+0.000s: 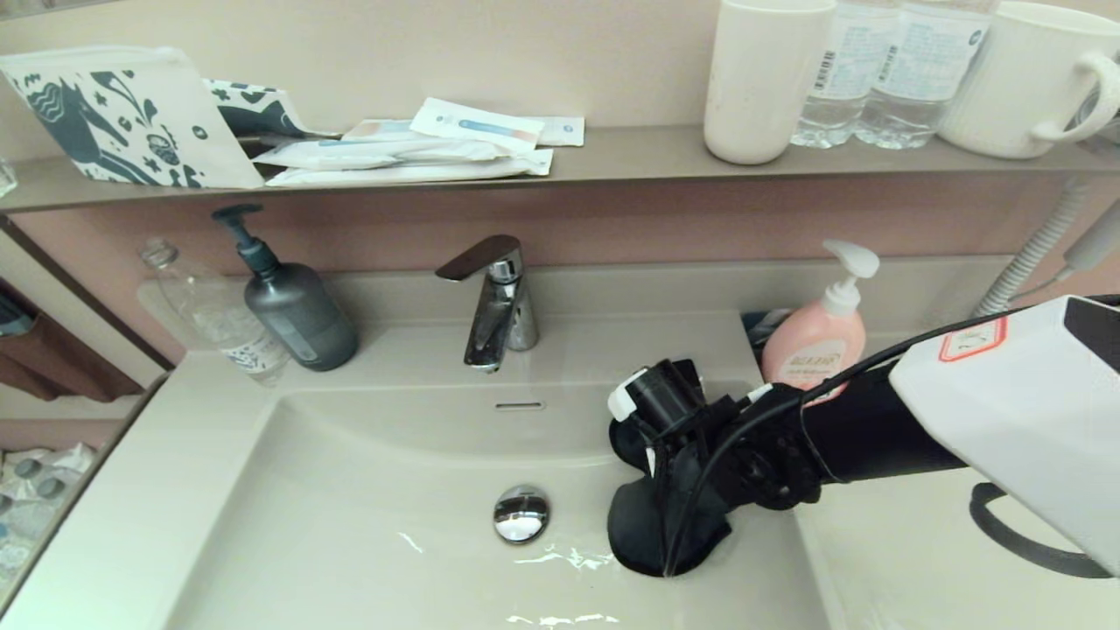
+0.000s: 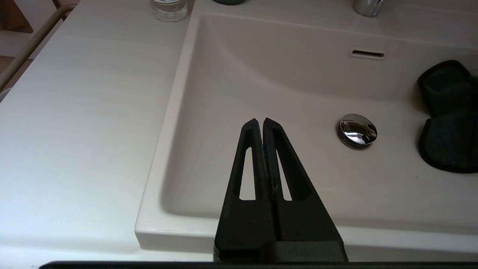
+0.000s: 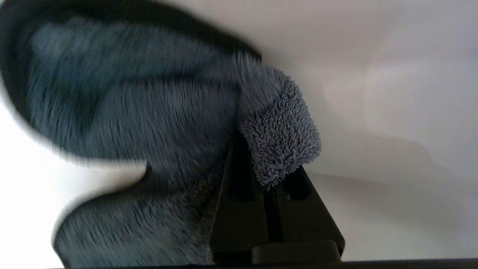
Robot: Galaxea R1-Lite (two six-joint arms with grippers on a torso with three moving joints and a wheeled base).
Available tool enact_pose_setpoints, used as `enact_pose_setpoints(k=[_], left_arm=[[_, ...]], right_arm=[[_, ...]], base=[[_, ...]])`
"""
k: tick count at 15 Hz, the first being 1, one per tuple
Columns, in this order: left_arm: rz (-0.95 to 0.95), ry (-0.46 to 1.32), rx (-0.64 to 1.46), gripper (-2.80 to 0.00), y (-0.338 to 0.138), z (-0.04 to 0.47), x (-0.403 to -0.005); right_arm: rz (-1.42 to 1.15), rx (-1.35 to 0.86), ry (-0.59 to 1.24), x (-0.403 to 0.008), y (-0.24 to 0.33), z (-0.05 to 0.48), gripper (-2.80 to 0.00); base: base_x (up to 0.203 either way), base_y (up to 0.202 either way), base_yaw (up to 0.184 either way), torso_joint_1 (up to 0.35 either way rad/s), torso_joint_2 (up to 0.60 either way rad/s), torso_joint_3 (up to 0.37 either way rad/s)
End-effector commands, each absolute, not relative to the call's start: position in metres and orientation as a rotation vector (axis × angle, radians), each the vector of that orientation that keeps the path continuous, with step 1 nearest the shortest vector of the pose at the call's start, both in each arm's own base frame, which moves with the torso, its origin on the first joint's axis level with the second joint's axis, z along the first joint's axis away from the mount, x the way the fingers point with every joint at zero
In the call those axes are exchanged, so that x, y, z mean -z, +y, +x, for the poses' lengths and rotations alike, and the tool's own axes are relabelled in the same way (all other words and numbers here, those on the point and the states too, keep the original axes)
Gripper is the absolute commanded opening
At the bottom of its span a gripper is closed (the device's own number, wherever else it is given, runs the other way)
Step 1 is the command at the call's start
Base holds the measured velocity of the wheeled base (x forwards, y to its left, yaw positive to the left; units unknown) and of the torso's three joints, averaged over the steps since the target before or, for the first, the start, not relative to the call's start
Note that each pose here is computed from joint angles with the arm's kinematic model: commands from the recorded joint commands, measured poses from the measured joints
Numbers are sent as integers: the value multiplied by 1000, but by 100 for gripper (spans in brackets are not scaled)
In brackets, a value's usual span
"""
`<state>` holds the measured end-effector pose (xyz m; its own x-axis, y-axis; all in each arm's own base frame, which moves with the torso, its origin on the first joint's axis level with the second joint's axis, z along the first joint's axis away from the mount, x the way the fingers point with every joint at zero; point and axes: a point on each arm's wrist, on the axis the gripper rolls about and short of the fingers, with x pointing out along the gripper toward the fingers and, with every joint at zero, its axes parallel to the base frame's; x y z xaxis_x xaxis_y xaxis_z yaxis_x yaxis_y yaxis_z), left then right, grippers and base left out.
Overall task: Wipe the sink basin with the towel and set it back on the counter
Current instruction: Wipe the sink
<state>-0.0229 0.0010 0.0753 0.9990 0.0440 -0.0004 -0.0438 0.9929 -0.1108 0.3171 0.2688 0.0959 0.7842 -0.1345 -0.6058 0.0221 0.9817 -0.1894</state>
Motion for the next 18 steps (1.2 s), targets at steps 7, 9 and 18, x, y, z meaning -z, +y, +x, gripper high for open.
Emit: enact_pose_setpoints(k=[7,9,18], left_arm=[[-112,-1,-45,-280,1,-23,-75],[-112,-1,-45,-280,1,-23,-75],[-112,-1,-45,-280,1,-23,-75]], right_arm=[[-29,2,709,-34,317,347,-280],[-16,-24,696,-26,334,350,-280],[50,-295,644,-21,409,331,-280]], base=[[0,0,0,0,0,0],[0,0,0,0,0,0],[0,0,0,0,0,0]])
